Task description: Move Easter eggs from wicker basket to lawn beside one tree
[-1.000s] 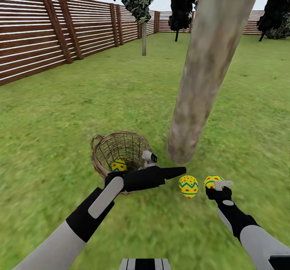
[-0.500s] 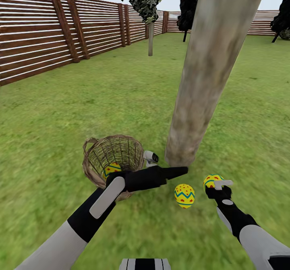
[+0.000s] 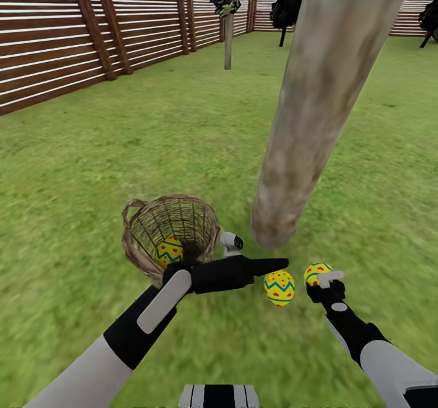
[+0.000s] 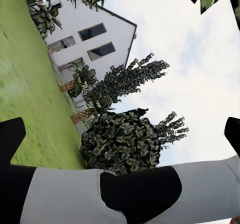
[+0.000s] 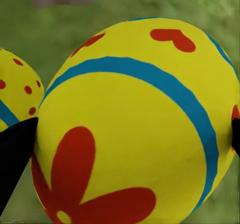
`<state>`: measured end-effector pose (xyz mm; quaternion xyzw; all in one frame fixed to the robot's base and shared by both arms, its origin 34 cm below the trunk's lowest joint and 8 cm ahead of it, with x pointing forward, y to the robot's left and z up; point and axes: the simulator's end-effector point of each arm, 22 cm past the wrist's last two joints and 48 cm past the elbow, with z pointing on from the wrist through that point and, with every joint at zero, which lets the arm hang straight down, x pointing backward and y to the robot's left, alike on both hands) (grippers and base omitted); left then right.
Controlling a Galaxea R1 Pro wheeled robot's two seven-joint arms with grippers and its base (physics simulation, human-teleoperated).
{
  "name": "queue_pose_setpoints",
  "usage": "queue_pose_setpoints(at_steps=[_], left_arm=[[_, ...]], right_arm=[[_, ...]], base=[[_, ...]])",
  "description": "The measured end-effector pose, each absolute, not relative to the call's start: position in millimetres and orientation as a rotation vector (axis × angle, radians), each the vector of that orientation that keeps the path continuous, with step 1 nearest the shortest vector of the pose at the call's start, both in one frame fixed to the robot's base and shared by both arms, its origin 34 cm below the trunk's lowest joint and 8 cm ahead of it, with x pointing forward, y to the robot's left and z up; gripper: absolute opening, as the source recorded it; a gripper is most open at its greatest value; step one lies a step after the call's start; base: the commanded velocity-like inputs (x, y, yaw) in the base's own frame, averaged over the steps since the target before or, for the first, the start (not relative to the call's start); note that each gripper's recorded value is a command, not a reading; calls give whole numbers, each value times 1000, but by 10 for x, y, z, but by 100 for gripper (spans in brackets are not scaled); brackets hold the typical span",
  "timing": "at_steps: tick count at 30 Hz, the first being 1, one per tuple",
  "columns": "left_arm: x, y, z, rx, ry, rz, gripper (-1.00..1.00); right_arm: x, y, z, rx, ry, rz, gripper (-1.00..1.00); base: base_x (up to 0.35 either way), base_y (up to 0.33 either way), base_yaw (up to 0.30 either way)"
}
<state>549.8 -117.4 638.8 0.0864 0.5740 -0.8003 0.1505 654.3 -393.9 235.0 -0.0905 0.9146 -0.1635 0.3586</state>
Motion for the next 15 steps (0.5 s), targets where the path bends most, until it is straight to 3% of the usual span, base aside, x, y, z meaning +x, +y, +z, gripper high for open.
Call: queue_pose_setpoints(at_steps=[15], left_arm=[[5570,-1175,6074,178,1680,-2327,100]], right_arm=[[6427,-3867,2022,-259,2402,-410,-100]], base=[[0,0,0]])
